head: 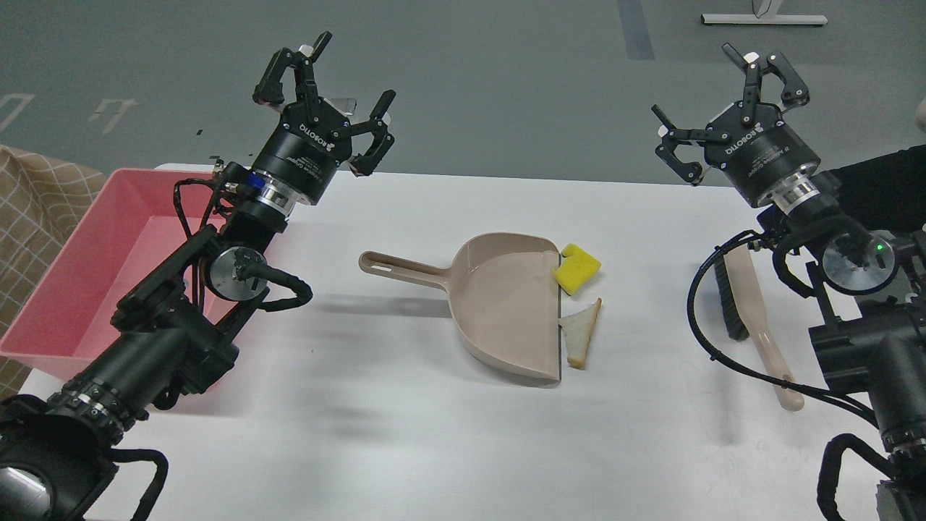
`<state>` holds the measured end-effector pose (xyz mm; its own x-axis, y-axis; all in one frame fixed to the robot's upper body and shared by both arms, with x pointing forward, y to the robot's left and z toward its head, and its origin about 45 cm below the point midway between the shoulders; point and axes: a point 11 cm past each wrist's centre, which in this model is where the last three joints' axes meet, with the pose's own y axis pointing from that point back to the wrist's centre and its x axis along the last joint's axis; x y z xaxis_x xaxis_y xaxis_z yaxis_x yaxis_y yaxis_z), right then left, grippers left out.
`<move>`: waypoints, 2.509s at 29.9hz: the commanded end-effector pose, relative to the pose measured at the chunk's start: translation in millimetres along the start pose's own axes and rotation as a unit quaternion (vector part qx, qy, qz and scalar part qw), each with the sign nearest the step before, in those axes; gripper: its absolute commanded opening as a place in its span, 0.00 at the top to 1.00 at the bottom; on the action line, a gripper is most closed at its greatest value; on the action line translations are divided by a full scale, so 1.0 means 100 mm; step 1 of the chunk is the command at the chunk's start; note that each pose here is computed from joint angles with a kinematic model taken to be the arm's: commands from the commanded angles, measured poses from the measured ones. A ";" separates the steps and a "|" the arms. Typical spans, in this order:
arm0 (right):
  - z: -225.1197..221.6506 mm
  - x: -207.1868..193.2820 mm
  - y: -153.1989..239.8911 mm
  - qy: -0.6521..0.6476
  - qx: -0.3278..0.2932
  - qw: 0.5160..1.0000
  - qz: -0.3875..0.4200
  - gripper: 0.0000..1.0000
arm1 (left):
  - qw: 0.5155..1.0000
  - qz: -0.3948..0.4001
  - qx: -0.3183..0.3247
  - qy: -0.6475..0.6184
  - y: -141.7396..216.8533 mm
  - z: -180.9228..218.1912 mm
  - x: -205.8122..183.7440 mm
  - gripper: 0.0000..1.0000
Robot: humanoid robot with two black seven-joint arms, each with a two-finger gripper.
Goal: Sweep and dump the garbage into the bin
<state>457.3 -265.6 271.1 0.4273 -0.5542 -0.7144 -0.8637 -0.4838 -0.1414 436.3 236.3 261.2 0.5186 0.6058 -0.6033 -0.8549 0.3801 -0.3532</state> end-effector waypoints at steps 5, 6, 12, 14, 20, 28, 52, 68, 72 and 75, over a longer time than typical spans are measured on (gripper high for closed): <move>0.11 -0.03 -0.03 -0.013 -0.002 1.000 -0.005 0.00 | 1.000 -0.003 -0.009 0.012 -0.03 0.01 -0.04 0.02; 0.12 -0.03 -0.03 -0.014 -0.003 1.000 -0.005 0.00 | 1.000 -0.003 -0.007 0.012 -0.03 0.01 -0.04 0.02; 0.12 -0.03 -0.03 -0.014 -0.002 1.000 -0.005 0.00 | 1.000 0.003 -0.009 0.011 -0.02 0.01 -0.02 0.02; 0.12 -0.03 -0.03 -0.014 -0.002 1.000 -0.005 0.00 | 1.000 0.005 -0.010 0.012 -0.02 0.01 -0.01 0.02; 0.11 -0.02 -0.03 -0.013 -0.002 1.000 -0.004 0.00 | 1.000 0.000 -0.008 0.013 -0.03 0.00 -0.04 0.02; 0.11 -0.03 -0.03 -0.013 -0.002 1.000 -0.006 0.00 | 1.000 0.005 -0.008 0.008 -0.06 0.01 -0.02 0.02; 0.11 -0.03 -0.02 -0.013 -0.001 1.000 -0.006 0.00 | 1.000 -0.004 -0.017 0.005 -0.06 0.04 -0.04 0.02; 0.12 -0.01 -0.01 -0.013 -0.003 1.000 -0.003 0.00 | 0.998 -0.015 -0.054 0.008 -0.06 0.07 -0.10 0.02; 0.11 -0.01 -0.02 -0.012 -0.002 1.000 -0.003 0.00 | 0.999 -0.014 -0.035 0.002 -0.08 0.04 -0.11 0.02; 0.10 -0.02 -0.02 -0.011 -0.002 1.000 -0.003 0.00 | 0.999 -0.008 -0.032 -0.009 -0.11 0.05 -0.11 0.02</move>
<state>455.2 -257.0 264.8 0.4246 -0.5349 -0.7305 -0.8604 -0.4896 -0.1416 438.1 229.0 274.3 0.5423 0.5935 -0.5948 -0.8390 0.3444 -0.4213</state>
